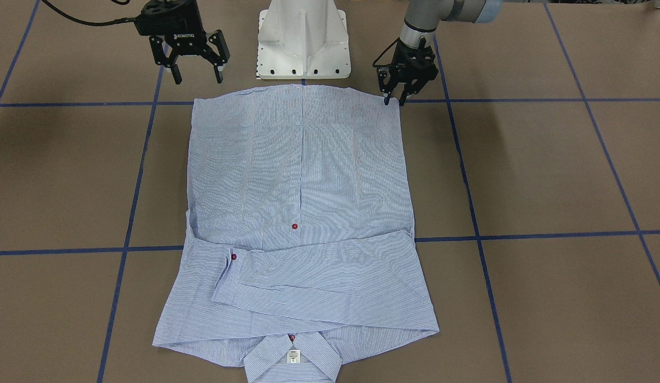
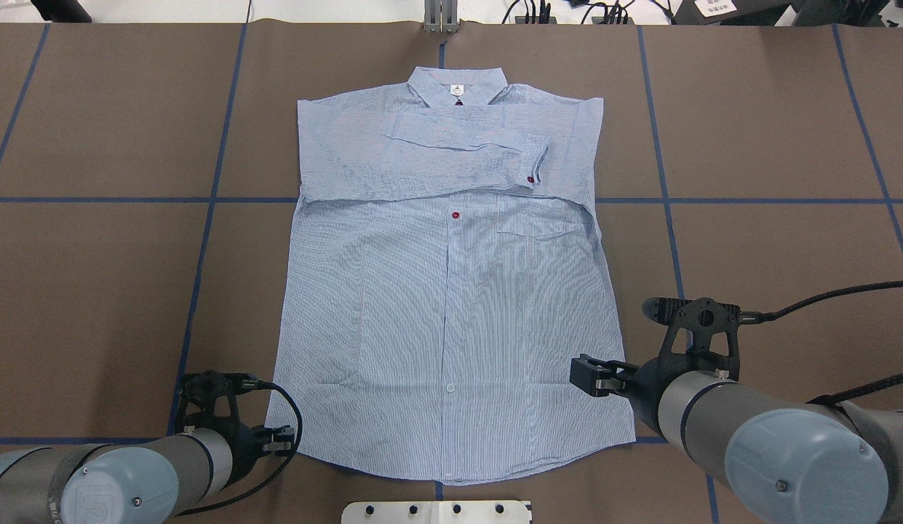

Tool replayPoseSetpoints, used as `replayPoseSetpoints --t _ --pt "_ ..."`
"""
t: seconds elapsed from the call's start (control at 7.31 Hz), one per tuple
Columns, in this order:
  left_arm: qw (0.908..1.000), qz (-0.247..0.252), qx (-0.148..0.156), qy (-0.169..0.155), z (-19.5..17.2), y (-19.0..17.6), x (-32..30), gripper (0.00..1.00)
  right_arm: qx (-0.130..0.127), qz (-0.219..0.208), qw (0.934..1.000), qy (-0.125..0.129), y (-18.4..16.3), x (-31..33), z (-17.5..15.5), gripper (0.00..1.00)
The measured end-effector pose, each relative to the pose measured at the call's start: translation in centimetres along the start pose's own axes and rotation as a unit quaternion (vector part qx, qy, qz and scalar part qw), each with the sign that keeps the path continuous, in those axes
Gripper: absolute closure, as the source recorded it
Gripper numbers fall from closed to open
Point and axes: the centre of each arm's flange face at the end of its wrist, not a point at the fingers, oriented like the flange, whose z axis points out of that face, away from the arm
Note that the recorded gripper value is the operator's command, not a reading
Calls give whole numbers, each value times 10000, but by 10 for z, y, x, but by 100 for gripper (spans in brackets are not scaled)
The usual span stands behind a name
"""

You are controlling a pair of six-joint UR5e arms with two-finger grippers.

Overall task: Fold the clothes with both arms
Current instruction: 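Close both grippers on the hem corners nearest the robot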

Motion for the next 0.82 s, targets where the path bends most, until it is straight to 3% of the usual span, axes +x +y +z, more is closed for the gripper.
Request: replayPoseSetpoints --t 0.55,0.82 --pt "9998 -191 10 74 -4 -1 5 100 -35 -44 10000 -29 8 1 4 0" --pt "9997 -214 15 113 -7 -2 8 100 57 -46 9994 -331 26 26 21 0"
